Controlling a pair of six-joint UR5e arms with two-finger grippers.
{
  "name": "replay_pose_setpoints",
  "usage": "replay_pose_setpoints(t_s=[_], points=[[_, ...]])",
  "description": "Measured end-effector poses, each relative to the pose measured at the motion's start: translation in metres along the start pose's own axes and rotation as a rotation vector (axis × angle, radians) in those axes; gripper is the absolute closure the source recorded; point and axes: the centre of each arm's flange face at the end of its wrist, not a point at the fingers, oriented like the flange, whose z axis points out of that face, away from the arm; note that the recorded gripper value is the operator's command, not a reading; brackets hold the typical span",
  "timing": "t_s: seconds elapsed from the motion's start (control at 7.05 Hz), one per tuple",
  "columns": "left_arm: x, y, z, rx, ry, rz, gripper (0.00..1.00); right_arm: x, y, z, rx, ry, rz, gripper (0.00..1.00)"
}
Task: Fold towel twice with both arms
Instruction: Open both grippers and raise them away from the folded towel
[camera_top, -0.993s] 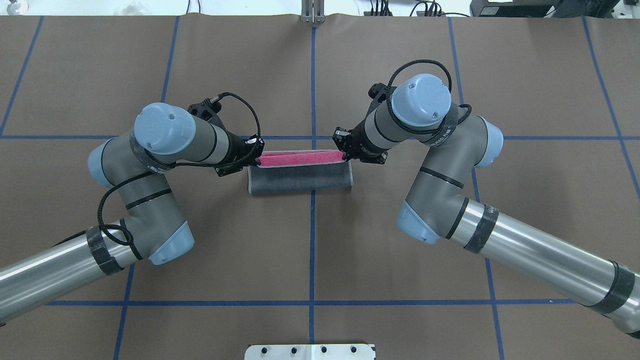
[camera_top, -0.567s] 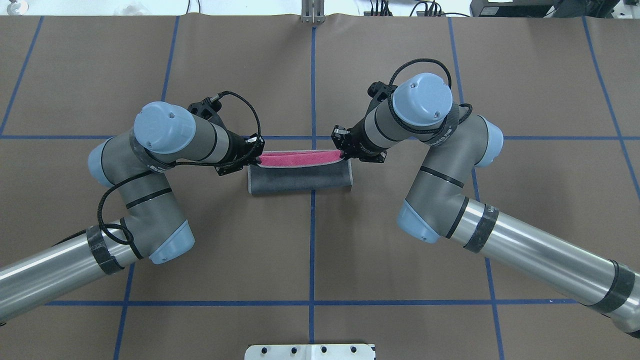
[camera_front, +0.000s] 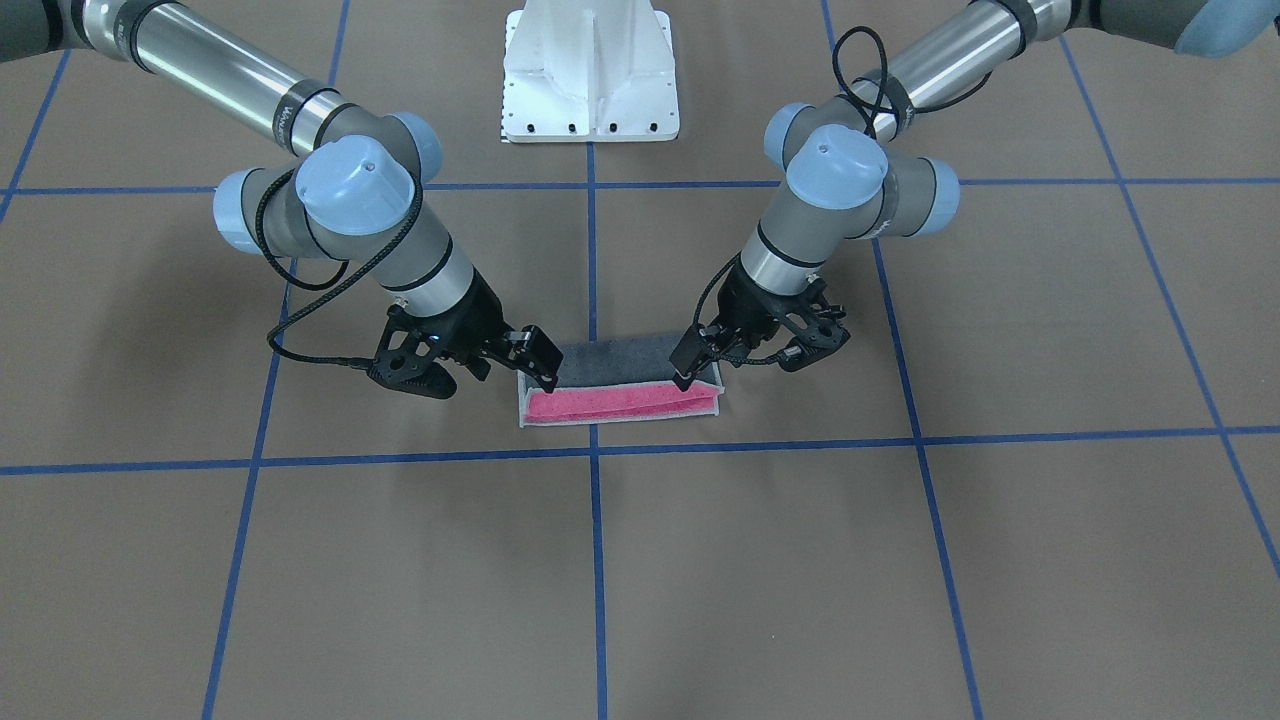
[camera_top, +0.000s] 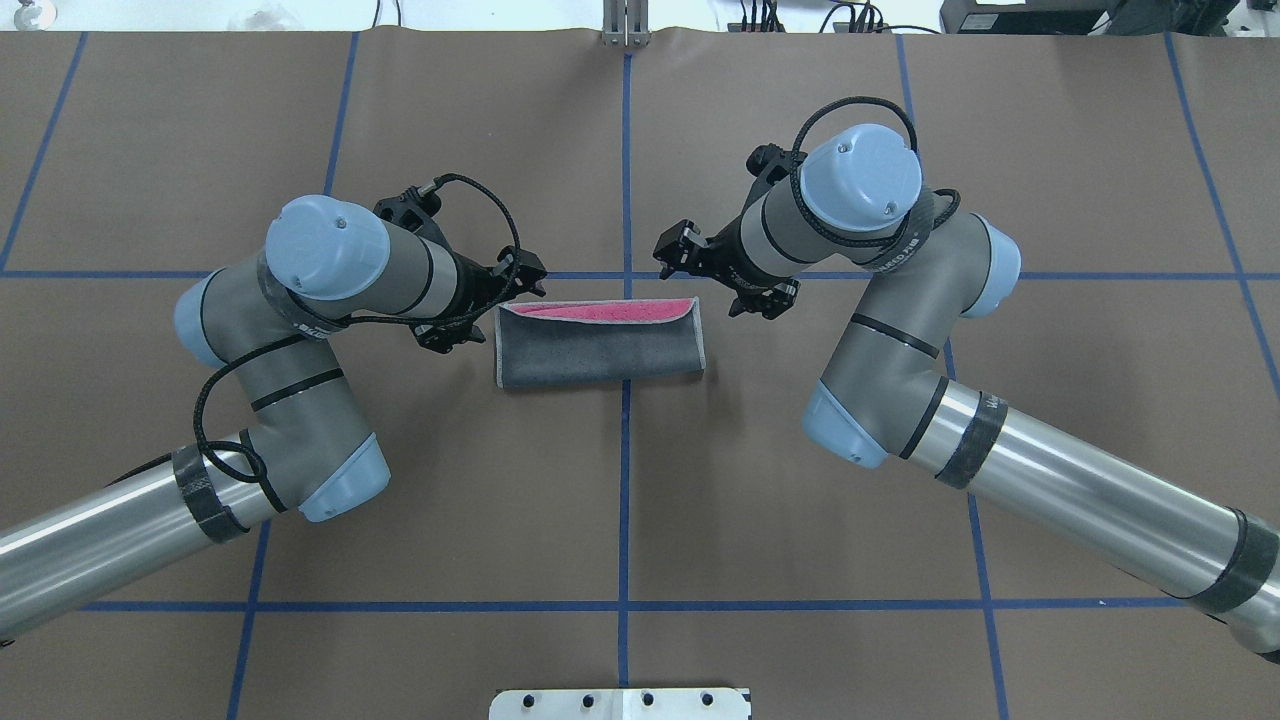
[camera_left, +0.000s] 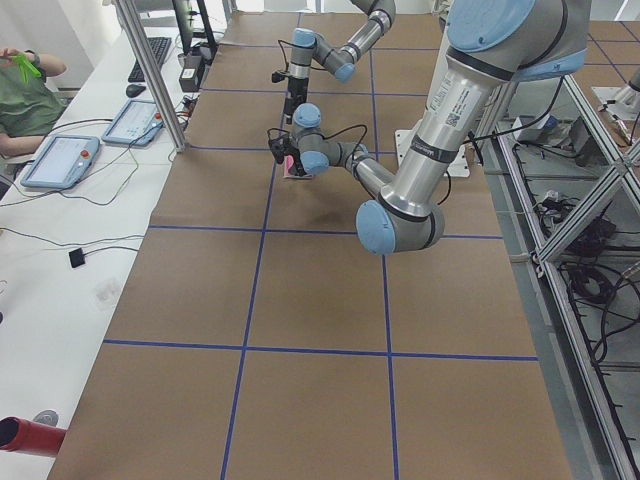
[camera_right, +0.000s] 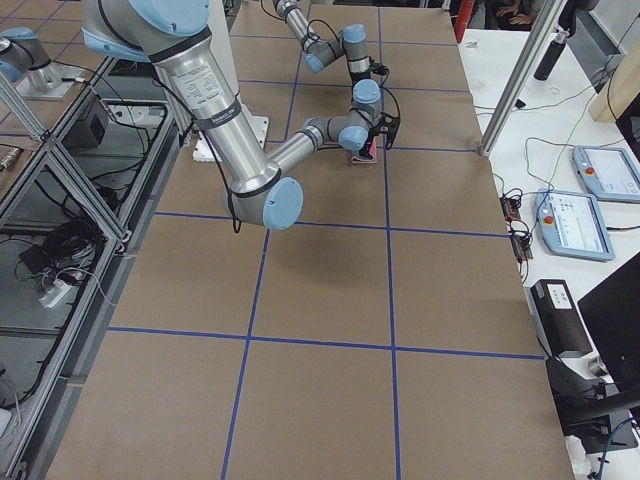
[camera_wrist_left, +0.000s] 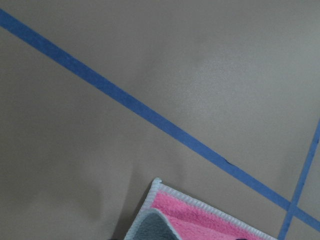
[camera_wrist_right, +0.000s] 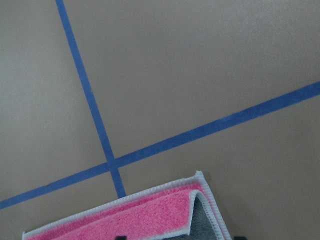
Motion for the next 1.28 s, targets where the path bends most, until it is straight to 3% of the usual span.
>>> replay_pose_setpoints(t_s=[0.71,1.28], points=[[0.021,0.010,0.024,-0.010,-0.017,-0.025,0.01,0.040,-0.074,-0.044,-0.043,0.010,-0.024,0.01],[0.047,0.020,0.037,-0.014,-0.016,-0.022,0.01,0.064,-0.104,-0.063,-0.049,0.018,-0.036,0.01]])
